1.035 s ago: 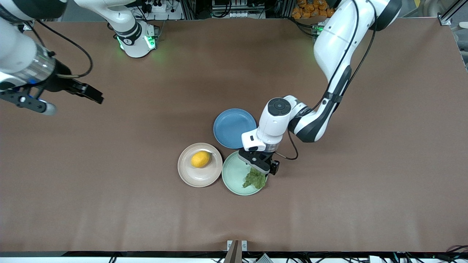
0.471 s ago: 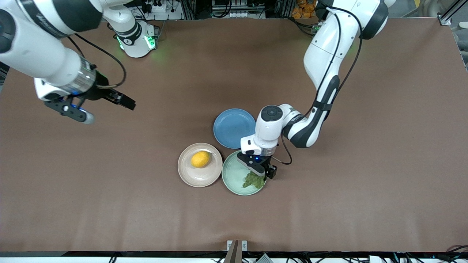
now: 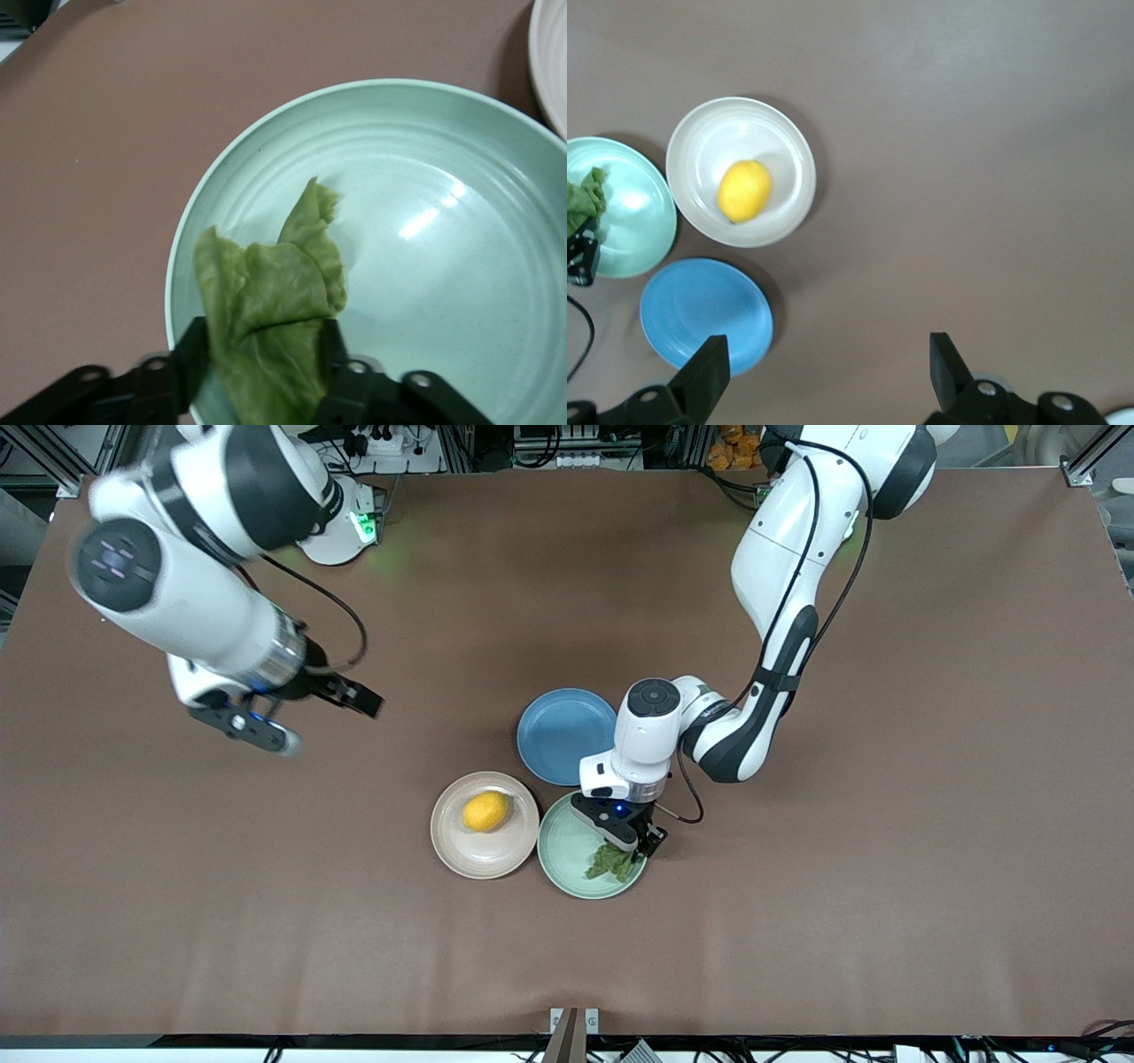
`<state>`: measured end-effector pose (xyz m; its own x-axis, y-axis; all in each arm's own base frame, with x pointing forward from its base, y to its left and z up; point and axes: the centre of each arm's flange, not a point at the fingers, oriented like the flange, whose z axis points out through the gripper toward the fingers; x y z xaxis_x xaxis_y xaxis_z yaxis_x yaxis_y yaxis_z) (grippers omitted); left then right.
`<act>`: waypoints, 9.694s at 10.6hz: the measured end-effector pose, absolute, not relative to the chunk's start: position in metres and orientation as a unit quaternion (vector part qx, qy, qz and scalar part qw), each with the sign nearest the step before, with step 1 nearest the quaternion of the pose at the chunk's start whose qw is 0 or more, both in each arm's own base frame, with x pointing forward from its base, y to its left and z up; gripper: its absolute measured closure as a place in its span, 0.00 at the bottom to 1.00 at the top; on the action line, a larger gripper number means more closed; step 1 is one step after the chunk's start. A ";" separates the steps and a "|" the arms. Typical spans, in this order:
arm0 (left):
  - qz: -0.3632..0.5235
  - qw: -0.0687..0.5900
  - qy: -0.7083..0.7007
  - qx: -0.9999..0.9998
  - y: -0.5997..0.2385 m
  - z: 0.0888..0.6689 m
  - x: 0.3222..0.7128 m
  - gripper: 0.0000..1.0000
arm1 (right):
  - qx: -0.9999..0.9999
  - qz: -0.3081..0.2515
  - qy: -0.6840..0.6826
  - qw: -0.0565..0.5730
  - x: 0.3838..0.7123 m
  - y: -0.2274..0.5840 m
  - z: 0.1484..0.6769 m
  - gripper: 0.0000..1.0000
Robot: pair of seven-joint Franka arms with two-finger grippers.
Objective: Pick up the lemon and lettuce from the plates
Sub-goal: 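Grasp the lettuce with the left gripper while the right gripper approaches the lemon, then lift the lettuce off the plate while the right gripper grasps the lemon, then lower the lettuce onto the table and open the left gripper, then lift the lemon off the cream plate and carry it away with the right gripper, then lower the lemon onto the table with the right gripper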
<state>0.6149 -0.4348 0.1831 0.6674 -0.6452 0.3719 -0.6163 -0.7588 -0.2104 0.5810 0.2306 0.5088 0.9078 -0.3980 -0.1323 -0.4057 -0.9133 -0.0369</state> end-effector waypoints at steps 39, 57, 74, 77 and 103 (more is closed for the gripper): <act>-0.082 0.004 0.009 -0.997 -0.075 0.408 0.709 0.00 | -0.961 0.017 0.271 0.050 0.638 0.353 0.177 0.29; -0.054 0.000 0.013 -0.998 -0.049 0.631 0.571 0.00 | -0.987 0.070 0.139 0.031 0.689 0.203 0.313 0.35; -0.048 -0.001 0.016 -0.999 -0.057 0.630 0.567 0.00 | -0.996 0.080 -0.026 0.014 0.645 -0.052 0.256 0.35; -0.051 -0.001 0.017 -0.999 -0.059 0.634 0.567 0.00 | -0.997 0.065 -0.030 0.012 0.628 -0.051 0.224 0.35; -0.041 0.002 0.018 -0.999 -0.058 0.635 0.564 0.00 | -0.999 0.035 -0.024 0.010 0.621 -0.061 0.192 0.00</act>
<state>0.5639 -0.0576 0.6352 0.9960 -0.0361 0.0814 -0.0358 -0.9993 -0.0059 0.6214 -0.0608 0.1921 0.9964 0.0485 -0.0697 0.0472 -0.9987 -0.0208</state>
